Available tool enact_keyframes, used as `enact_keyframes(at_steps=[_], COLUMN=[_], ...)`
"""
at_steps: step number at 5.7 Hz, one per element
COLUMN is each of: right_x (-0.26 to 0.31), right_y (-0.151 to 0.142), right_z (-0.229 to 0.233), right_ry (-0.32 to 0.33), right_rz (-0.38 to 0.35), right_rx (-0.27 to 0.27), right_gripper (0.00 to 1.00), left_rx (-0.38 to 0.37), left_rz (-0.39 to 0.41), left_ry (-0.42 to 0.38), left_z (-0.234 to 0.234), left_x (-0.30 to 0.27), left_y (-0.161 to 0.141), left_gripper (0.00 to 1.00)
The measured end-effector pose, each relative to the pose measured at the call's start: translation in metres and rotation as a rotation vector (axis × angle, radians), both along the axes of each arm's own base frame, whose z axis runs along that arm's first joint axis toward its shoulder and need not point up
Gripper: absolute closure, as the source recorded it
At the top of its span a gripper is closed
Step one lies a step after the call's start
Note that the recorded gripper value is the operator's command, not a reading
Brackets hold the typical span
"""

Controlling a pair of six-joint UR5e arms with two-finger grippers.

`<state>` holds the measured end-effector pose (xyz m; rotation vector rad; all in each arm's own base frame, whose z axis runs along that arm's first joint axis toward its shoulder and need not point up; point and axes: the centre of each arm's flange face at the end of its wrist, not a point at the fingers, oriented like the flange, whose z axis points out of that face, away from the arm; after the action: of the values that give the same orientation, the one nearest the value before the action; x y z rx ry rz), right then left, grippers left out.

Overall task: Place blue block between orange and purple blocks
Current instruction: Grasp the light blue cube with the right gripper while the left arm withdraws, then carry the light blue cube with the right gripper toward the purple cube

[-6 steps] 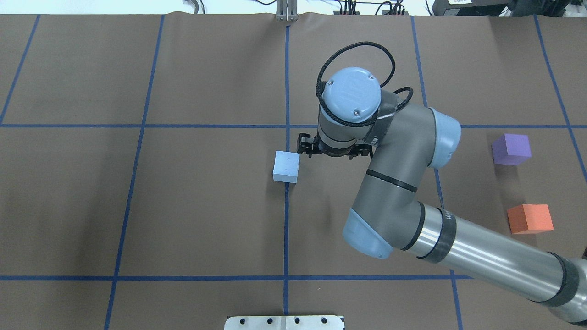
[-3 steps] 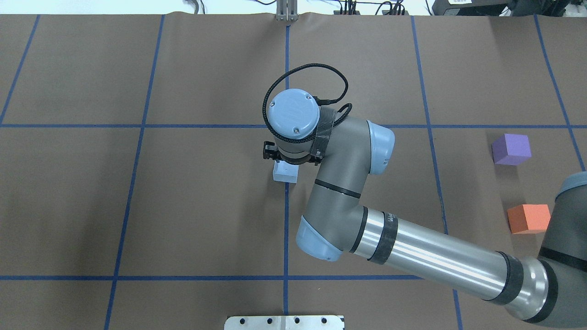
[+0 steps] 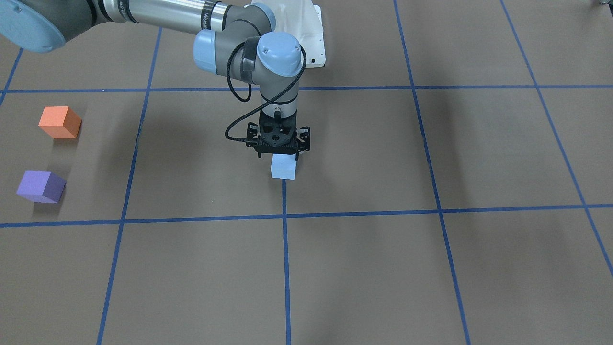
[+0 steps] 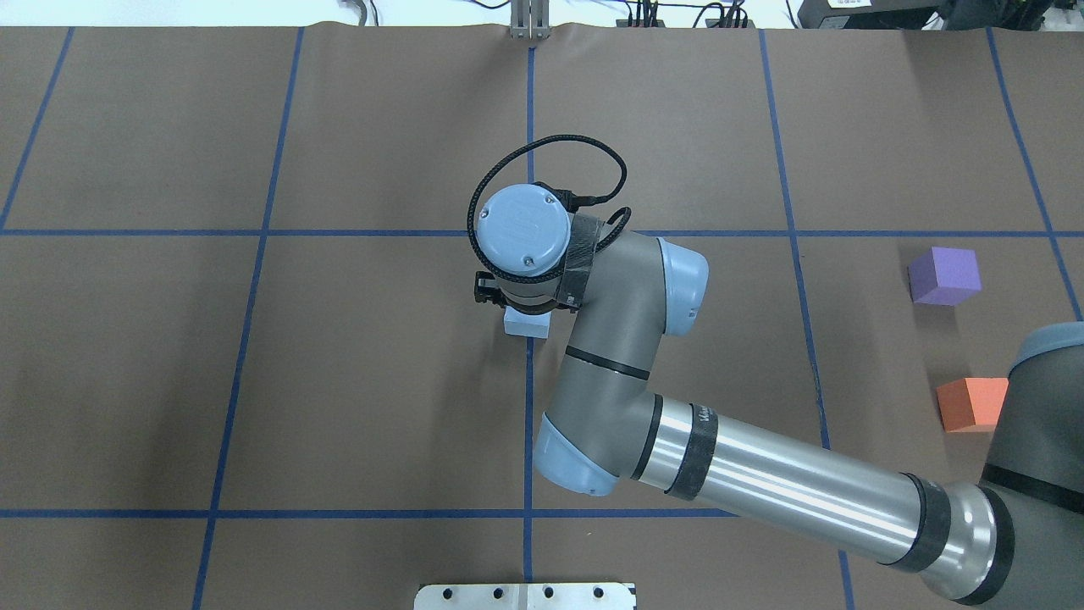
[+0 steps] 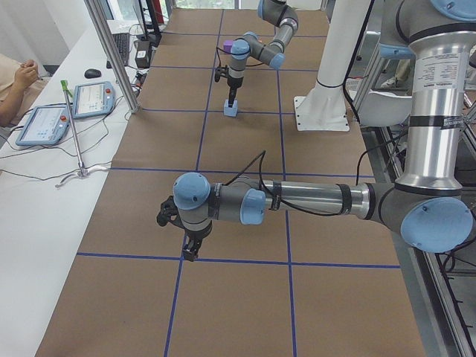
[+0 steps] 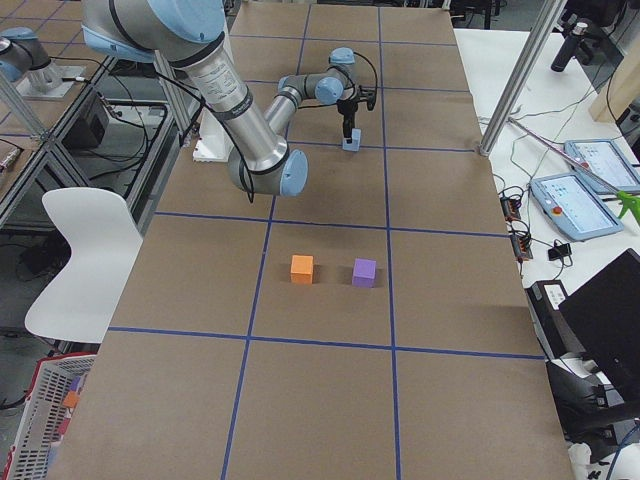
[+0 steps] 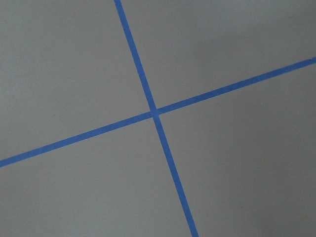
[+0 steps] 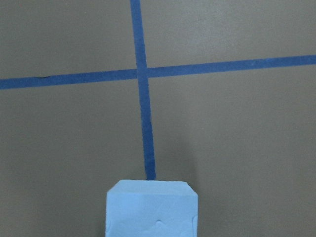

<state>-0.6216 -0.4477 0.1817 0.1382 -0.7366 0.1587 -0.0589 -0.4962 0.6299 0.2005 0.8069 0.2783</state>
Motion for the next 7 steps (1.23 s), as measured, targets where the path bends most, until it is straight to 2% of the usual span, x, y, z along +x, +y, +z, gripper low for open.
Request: enact_keyframes(at_steps=[2, 3, 4, 5, 6, 7], right_x=[-0.017, -0.021, -0.023, -0.023, -0.024, -0.022], right_y=[-0.002, 0.001, 0.002, 0.003, 0.003, 0.002], right_z=[0.013, 0.015, 0.016, 0.017, 0.018, 0.019], right_ry=[-0.006, -0.006, -0.004, -0.001, 0.001, 0.003], right_rz=[-0.001, -0.007, -0.015, -0.021, -0.025, -0.03], right_rx=[0.008, 0.009, 0.013, 0.017, 0.019, 0.024], right_gripper=[0.02, 0.18, 0.63, 0.9, 0.97, 0.97], left_rx=[-0.002, -0.005, -0.006, -0.006, -0.006, -0.006], left_rz=[0.001, 0.002, 0.002, 0.002, 0.002, 0.003], left_ry=[0.0, -0.001, -0.001, -0.001, -0.002, -0.002], left_z=[0.002, 0.004, 0.005, 0.005, 0.005, 0.005], left_x=[0.0, 0.0, 0.0, 0.0, 0.0, 0.0], left_y=[0.002, 0.003, 0.004, 0.005, 0.005, 0.005], left_gripper=[0.0, 0.0, 0.0, 0.0, 0.0, 0.0])
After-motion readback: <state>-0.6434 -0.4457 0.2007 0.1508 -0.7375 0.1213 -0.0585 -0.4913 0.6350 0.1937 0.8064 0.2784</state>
